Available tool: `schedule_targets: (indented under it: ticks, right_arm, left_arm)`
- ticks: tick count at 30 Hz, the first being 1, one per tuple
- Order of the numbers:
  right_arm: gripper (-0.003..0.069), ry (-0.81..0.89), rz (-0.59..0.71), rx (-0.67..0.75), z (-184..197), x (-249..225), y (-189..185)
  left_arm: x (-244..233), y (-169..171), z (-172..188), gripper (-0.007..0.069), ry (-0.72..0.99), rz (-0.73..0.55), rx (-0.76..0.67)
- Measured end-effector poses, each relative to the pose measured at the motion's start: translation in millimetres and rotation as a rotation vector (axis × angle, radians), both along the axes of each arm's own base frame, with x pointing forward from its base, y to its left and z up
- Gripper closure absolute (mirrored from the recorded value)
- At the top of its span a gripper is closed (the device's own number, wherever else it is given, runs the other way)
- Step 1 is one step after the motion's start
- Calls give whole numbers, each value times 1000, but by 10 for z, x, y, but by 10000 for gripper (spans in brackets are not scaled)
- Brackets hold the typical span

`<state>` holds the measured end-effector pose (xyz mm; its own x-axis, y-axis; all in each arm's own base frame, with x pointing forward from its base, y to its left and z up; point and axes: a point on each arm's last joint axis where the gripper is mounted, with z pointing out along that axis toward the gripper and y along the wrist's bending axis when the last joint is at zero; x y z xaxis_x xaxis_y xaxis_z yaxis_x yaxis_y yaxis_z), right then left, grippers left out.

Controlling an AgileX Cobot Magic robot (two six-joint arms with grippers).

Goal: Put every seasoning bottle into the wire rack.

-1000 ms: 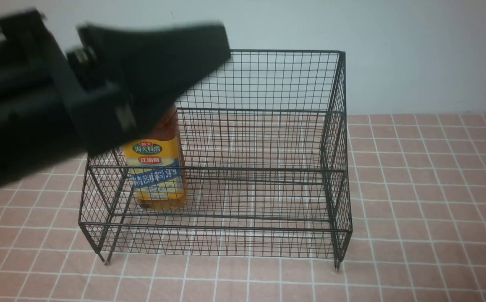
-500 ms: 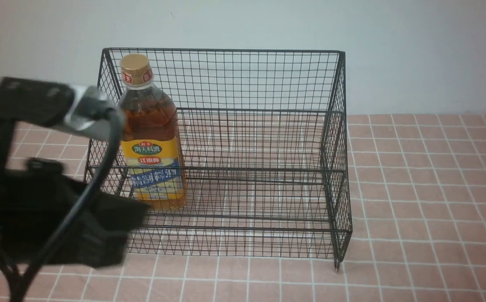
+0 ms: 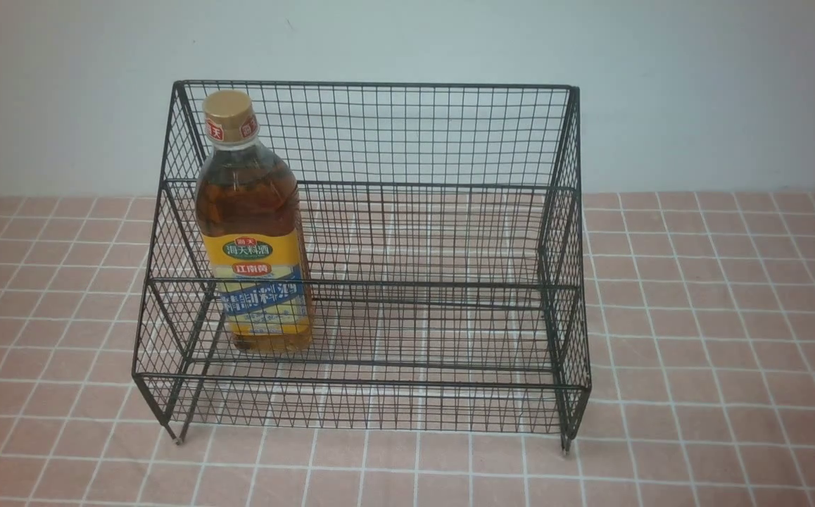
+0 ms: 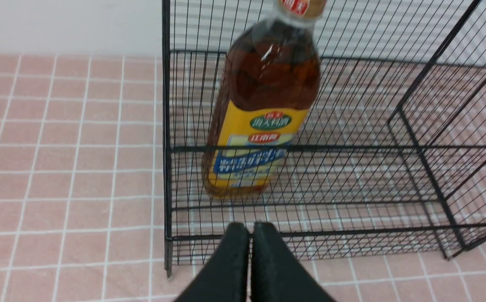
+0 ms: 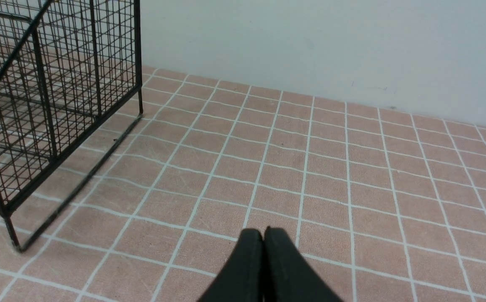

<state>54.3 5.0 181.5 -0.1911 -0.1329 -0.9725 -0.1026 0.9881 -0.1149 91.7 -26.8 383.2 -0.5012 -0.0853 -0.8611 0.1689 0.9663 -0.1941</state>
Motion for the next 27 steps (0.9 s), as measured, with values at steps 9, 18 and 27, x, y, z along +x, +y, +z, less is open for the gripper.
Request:
schedule_targets:
  ticks: [9,18,27]
  right_arm:
    - [673,0,0,0,0,0,0]
    - [673,0,0,0,0,0,0]
    - [673,0,0,0,0,0,0]
  left_arm:
    - [-114,34,38,628,-38,0,-20]
    - [-139,63,-7,628,-8,-20,78]
    - [-324,97,-360,628,-184,-98,176]
